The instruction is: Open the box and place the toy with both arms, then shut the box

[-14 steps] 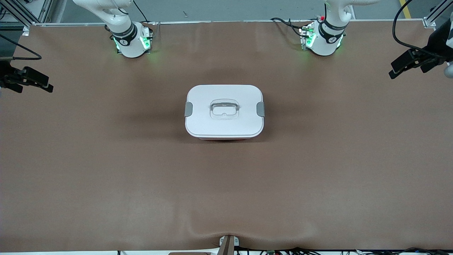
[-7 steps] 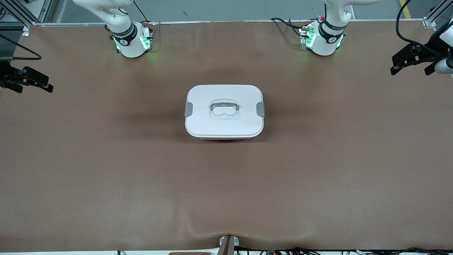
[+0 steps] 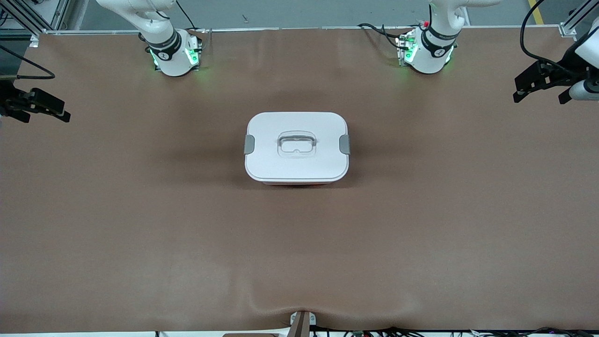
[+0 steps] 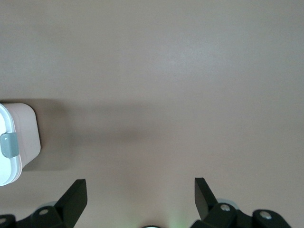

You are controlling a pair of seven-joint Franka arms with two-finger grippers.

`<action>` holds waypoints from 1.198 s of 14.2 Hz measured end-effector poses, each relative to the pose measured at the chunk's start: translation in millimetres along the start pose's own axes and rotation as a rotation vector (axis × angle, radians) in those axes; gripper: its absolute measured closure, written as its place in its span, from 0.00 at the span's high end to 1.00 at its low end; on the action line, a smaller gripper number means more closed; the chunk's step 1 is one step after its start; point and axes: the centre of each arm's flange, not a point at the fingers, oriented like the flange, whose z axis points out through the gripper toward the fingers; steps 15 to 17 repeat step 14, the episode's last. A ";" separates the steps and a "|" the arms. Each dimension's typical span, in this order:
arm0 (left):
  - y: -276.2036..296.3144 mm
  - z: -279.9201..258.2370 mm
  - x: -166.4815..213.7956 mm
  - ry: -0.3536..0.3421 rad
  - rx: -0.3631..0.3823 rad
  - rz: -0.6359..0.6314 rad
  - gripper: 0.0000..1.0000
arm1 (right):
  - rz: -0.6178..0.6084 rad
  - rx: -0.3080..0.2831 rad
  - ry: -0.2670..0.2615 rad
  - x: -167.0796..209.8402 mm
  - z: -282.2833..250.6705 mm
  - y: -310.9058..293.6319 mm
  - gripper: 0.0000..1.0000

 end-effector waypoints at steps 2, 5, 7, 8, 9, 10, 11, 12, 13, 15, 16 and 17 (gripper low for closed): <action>-1.4 5.5 3.6 -0.009 0.000 -0.003 1.00 | 0.000 0.000 0.000 0.0 0.0 0.0 1.00; -1.1 12.8 9.5 -0.016 -0.001 -0.002 1.00 | 0.000 0.000 0.000 0.0 0.0 0.0 1.00; 0.0 15.0 11.1 -0.019 -0.001 -0.002 1.00 | 0.000 0.000 0.000 0.0 0.0 0.0 1.00; 0.1 15.3 11.3 -0.019 -0.005 -0.002 1.00 | 0.000 0.000 0.000 0.0 0.0 0.0 1.00; 0.7 15.5 11.5 -0.020 -0.014 -0.004 1.00 | 0.000 0.000 0.000 0.0 0.0 0.0 1.00; 1.5 15.7 11.6 -0.020 -0.025 -0.006 1.00 | 0.000 0.000 0.000 0.0 0.0 0.0 1.00; 2.0 15.9 11.7 -0.021 -0.031 -0.007 1.00 | 0.000 0.000 0.000 0.0 0.0 0.0 1.00; 2.3 15.9 11.7 -0.021 -0.033 -0.010 1.00 | 0.000 0.000 0.000 0.0 0.0 0.0 1.00; 2.4 15.9 11.7 -0.021 -0.034 -0.017 1.00 | 0.000 0.000 0.000 0.0 0.0 0.0 1.00; 2.6 15.9 11.7 -0.021 -0.034 -0.026 1.00 | 0.000 0.000 0.000 0.0 0.0 0.0 1.00; 2.6 15.9 11.7 -0.021 -0.034 -0.026 1.00 | 0.000 0.000 0.000 0.0 0.0 0.0 1.00; 2.6 15.9 11.7 -0.021 -0.034 -0.026 1.00 | 0.000 0.000 0.000 0.0 0.0 0.0 1.00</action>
